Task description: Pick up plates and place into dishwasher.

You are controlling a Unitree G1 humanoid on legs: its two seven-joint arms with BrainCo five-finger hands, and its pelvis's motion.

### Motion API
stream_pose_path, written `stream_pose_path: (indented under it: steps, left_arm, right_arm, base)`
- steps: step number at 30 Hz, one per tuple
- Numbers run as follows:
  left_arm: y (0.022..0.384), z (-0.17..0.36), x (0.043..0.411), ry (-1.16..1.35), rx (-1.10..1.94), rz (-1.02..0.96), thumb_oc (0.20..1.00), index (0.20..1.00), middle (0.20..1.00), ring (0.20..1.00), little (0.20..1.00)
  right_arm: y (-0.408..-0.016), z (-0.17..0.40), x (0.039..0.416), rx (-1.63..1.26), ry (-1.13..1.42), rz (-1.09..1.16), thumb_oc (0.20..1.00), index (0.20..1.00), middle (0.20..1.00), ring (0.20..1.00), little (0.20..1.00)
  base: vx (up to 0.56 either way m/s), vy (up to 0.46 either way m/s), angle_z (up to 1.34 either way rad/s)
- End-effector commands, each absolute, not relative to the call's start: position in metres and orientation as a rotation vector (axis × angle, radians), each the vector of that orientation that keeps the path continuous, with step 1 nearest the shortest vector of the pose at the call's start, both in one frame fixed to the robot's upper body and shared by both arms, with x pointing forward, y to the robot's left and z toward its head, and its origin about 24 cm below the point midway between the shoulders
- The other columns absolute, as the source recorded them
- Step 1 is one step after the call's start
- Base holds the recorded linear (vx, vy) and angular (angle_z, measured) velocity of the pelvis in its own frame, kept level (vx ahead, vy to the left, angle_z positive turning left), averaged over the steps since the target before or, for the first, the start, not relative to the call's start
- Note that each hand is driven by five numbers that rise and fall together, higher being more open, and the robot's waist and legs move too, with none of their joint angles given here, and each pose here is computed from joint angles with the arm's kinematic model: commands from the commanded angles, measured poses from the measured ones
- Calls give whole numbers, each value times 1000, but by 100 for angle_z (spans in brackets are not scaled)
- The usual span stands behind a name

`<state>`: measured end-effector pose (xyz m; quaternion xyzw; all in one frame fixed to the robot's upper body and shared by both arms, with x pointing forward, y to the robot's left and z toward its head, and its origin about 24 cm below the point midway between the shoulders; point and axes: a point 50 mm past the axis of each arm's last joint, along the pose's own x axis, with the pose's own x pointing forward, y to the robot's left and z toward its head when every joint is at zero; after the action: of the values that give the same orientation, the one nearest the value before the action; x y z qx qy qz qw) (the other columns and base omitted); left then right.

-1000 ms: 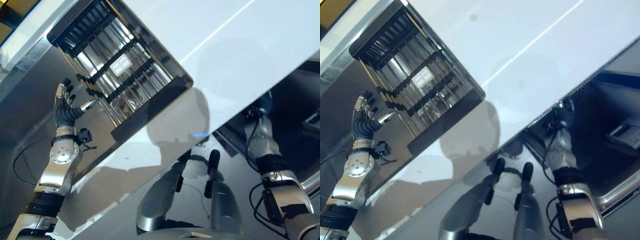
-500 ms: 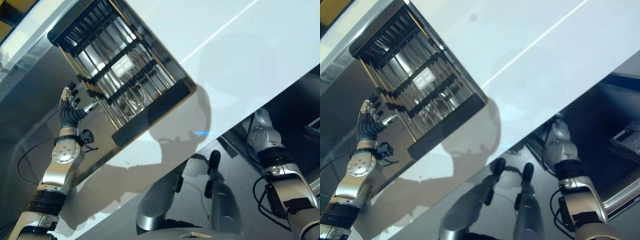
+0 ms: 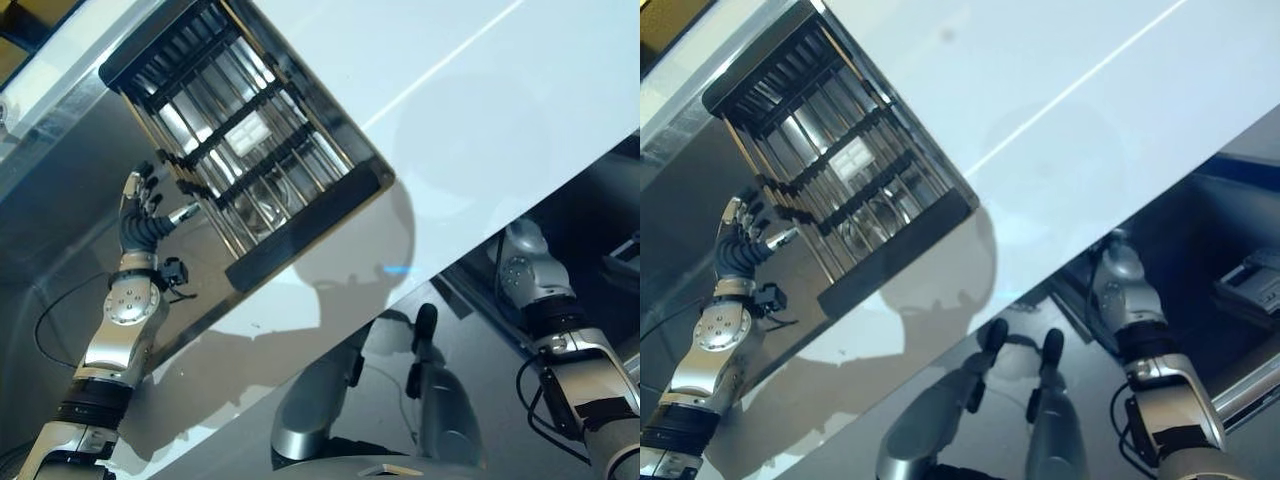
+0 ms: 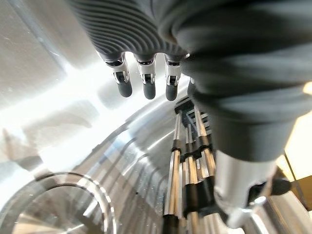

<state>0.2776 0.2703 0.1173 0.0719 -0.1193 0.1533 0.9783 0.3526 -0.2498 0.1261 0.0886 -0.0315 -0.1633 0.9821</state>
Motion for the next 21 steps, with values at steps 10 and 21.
stream_pose_path:
  steps: [10,21]
  left_arm:
    - [239,59,251,-89,57,254,1000,1000,1000,1000,1000]
    - [247,51,243,-36,102,254,1000,1000,1000,1000,1000]
  right_arm:
    - [-271,198,320,139,-484,-357,1000,1000,1000,1000,1000]
    - [-290,156,297,85,-372,-440,1000,1000,1000,1000,1000]
  base:
    - [18,-60,0]
    - [7,-69,-9]
